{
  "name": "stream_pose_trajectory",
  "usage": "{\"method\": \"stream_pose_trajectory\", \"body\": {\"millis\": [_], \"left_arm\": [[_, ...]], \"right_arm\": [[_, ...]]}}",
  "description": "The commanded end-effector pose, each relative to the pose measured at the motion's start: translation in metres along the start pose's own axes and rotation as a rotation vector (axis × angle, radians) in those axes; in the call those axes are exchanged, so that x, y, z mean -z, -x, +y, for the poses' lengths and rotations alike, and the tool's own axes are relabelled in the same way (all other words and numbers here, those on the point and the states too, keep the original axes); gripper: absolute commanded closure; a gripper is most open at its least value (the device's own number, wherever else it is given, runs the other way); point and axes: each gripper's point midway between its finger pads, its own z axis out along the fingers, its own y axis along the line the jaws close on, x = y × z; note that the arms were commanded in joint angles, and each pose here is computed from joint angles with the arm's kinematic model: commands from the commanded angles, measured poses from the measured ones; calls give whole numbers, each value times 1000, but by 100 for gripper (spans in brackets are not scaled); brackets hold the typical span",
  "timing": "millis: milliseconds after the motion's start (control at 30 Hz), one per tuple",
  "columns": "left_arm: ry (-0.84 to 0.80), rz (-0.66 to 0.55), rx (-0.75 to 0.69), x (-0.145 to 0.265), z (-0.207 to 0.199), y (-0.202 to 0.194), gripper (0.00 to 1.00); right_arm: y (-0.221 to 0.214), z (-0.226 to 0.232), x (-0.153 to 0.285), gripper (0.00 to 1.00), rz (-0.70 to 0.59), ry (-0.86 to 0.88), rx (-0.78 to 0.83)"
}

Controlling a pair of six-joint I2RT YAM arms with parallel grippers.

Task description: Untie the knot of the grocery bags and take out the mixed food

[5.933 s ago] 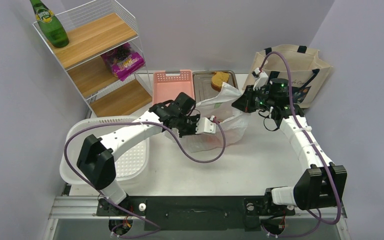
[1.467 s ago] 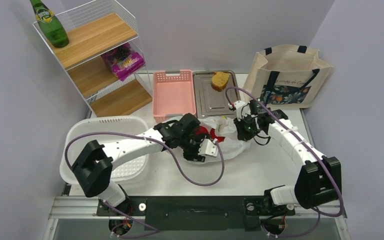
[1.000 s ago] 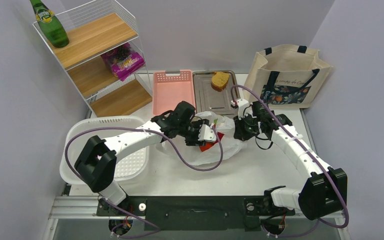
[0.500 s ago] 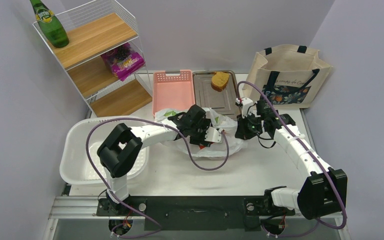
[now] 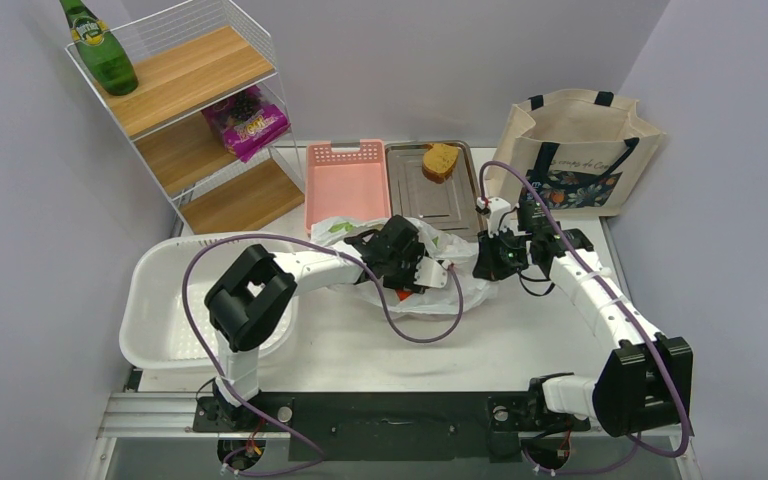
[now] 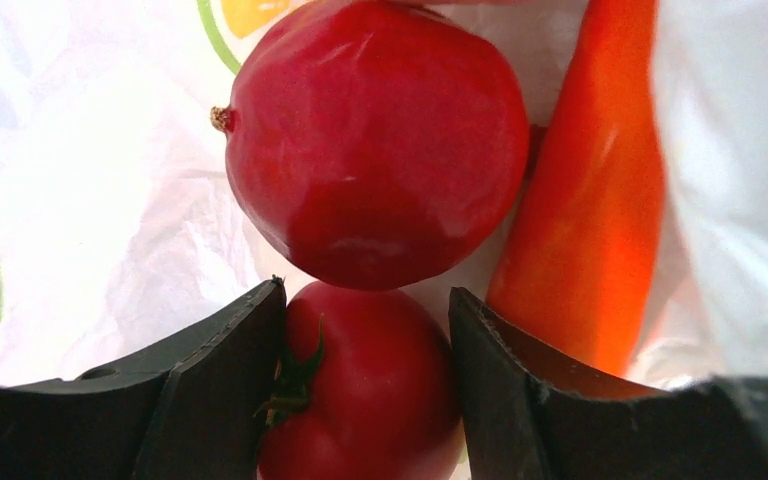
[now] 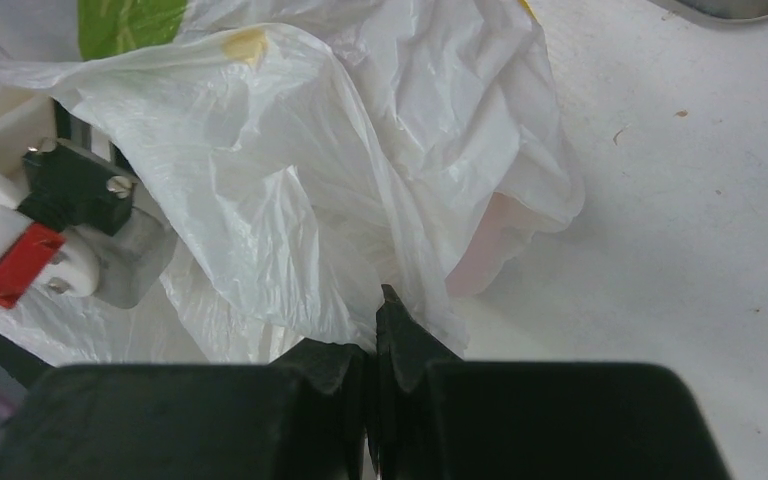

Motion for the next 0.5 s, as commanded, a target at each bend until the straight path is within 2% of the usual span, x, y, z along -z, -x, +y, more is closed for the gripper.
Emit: {"method": "stream_pose_trajectory", "body": {"millis": [0,67,133,467], "left_arm": [[-44,-167,58,33,5,55,88],[-49,-250,68,50,7,80,96],[-64,-315,80,65,7,100,100],[-146,-596,185,136,13,173,100]], "right_arm": [[9,-2,-1,100,-23,14,0],[11,-2,-1,100,-30,18,-5],[13,-2,-1,100,-37,21,-7],[22,-5,1,100,-68,13,-33]]}}
